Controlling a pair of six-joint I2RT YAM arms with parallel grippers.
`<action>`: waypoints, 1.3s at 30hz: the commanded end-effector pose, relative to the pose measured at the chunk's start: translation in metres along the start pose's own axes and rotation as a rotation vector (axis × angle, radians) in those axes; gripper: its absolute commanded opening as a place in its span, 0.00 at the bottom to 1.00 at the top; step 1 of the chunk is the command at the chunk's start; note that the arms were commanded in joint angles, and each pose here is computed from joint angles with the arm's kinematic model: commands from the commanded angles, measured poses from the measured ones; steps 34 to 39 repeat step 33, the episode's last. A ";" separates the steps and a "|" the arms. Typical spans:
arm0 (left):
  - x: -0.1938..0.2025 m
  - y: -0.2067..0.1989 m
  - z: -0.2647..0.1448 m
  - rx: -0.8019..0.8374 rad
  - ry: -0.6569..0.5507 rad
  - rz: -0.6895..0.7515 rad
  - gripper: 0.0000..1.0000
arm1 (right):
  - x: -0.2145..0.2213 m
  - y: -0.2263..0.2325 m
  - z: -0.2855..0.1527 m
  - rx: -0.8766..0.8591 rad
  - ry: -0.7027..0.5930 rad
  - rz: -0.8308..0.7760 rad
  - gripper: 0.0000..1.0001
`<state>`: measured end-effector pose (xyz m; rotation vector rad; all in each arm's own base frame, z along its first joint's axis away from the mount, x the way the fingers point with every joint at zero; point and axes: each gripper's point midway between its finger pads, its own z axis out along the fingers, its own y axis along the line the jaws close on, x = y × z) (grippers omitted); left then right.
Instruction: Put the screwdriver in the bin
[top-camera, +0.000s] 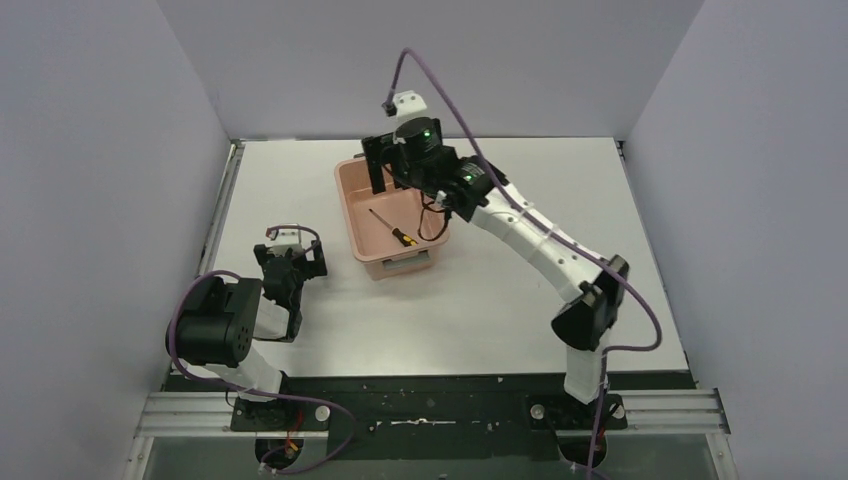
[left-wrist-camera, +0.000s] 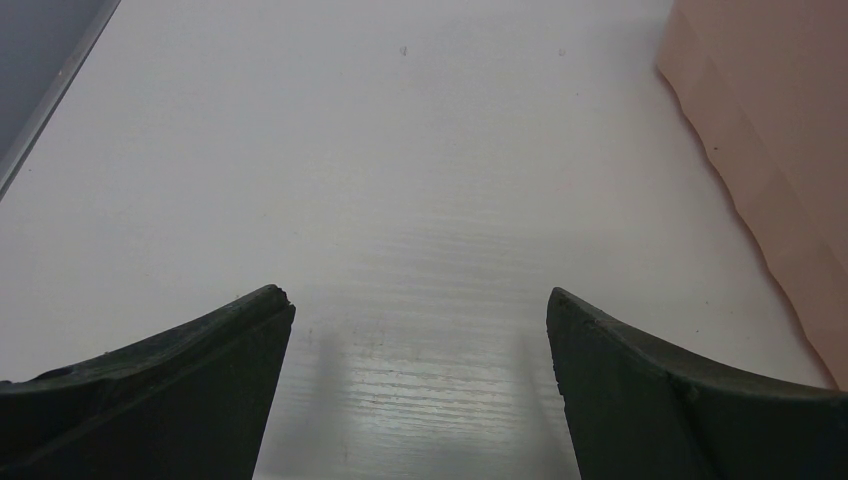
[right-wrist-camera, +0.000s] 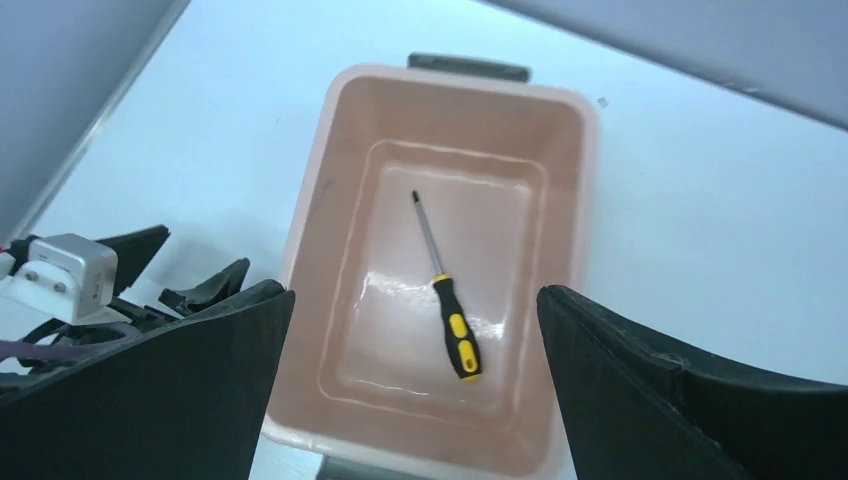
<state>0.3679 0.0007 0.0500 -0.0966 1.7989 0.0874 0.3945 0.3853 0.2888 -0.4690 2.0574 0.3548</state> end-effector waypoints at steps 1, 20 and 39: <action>-0.026 -0.001 0.007 0.004 -0.086 -0.006 0.97 | -0.056 -0.072 -0.061 0.158 -0.228 0.023 1.00; -0.026 -0.001 0.007 0.004 -0.086 -0.006 0.97 | 0.200 -0.290 -0.085 0.542 -0.180 0.206 1.00; -0.026 0.000 0.006 0.002 -0.086 -0.006 0.97 | 0.226 -0.295 -0.082 0.554 -0.208 0.229 1.00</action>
